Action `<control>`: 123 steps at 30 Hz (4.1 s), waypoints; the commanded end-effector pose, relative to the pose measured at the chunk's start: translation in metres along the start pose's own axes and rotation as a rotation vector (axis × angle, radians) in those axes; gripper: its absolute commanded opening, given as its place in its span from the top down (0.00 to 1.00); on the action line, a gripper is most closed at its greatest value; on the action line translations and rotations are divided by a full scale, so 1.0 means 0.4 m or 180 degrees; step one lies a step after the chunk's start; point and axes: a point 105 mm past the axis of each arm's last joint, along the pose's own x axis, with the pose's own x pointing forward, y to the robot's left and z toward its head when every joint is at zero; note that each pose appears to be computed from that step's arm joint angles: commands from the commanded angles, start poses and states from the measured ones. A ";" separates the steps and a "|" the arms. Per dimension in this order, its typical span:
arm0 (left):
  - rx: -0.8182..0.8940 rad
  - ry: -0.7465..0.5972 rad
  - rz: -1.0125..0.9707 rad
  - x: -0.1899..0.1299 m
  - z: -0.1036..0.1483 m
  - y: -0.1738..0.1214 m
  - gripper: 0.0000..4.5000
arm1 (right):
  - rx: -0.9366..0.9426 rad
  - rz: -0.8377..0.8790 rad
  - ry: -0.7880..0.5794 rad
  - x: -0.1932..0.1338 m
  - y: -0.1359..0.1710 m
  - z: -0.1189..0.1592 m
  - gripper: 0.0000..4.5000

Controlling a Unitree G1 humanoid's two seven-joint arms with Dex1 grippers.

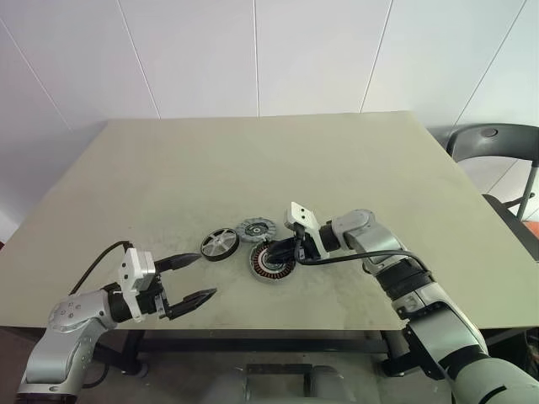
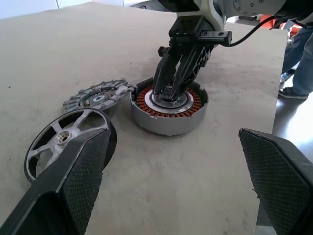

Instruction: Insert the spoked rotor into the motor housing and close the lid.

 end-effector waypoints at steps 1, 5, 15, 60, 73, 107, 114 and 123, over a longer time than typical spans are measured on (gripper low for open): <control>0.0111 -0.0061 -0.0040 0.012 0.034 -0.005 0.00 | -0.0065 -0.0001 -0.0014 -0.003 -0.001 0.010 0.85; 0.0116 -0.0066 -0.0037 0.019 0.044 -0.006 0.00 | -0.0056 -0.0013 -0.0008 -0.004 -0.002 0.008 0.85; 0.0114 -0.0067 -0.0013 0.020 0.047 -0.002 0.00 | -0.0131 -0.0066 -0.0016 -0.007 -0.009 0.016 0.51; -0.0087 0.0021 0.0245 0.011 -0.002 0.011 0.00 | -0.0180 -0.0165 -0.0073 -0.015 -0.019 -0.001 0.99; -0.1399 -0.0421 0.1009 -0.013 -0.010 0.082 0.00 | -0.0301 -0.0106 -0.0528 -0.113 0.001 0.103 0.72; -0.4150 -0.0841 0.1146 0.099 -0.075 0.124 0.00 | -0.0591 -0.0053 -0.0525 -0.177 0.017 0.153 0.00; -0.4158 -0.0764 0.1110 0.098 -0.072 0.113 0.00 | -0.0594 -0.0049 -0.0531 -0.179 0.020 0.155 0.00; -0.4239 -0.0679 0.0938 0.082 -0.058 0.063 0.00 | -0.0604 -0.0059 -0.0541 -0.178 0.018 0.158 0.00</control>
